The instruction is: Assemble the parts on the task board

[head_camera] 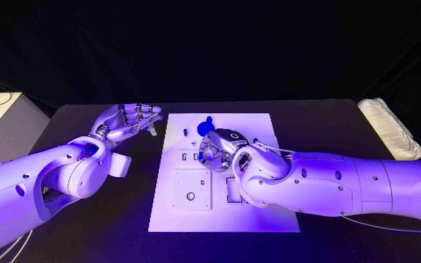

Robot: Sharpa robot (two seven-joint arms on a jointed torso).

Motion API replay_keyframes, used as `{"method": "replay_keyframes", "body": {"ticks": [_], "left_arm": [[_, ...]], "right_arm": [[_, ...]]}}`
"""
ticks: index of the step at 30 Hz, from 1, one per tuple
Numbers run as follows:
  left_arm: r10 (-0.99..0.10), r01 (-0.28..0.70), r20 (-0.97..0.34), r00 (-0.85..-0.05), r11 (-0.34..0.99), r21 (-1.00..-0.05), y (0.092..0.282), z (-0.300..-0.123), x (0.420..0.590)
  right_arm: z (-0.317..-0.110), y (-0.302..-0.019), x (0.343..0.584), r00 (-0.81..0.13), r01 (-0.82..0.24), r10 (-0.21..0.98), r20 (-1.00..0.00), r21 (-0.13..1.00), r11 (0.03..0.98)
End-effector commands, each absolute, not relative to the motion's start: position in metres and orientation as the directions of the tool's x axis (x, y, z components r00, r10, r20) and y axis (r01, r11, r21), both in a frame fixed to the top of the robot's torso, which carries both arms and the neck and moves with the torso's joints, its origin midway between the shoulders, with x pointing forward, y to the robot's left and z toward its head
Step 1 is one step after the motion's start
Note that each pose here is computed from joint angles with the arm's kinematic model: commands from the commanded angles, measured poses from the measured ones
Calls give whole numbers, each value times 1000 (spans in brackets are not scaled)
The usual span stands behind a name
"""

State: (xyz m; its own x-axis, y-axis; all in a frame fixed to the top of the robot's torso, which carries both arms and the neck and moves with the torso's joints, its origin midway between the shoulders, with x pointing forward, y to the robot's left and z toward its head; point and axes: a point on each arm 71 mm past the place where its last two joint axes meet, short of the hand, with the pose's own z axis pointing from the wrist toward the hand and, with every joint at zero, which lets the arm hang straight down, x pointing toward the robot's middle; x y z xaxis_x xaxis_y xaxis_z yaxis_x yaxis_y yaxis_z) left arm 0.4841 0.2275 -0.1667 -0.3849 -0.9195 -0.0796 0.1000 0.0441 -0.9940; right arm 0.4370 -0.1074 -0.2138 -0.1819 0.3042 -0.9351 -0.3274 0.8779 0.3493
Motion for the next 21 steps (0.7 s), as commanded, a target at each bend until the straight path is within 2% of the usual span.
{"method": "replay_keyframes", "body": {"ticks": [1, 21], "left_arm": [[-916, 106, -80, -392, 41, -994, 226, -166, 484], [-918, 105, -81, -389, 44, -994, 228, -166, 483]], "right_arm": [[-216, -106, 437, -186, -338, 268, -945, 318, 886], [-216, -105, 439, -182, -344, 269, -946, 317, 884]]}}
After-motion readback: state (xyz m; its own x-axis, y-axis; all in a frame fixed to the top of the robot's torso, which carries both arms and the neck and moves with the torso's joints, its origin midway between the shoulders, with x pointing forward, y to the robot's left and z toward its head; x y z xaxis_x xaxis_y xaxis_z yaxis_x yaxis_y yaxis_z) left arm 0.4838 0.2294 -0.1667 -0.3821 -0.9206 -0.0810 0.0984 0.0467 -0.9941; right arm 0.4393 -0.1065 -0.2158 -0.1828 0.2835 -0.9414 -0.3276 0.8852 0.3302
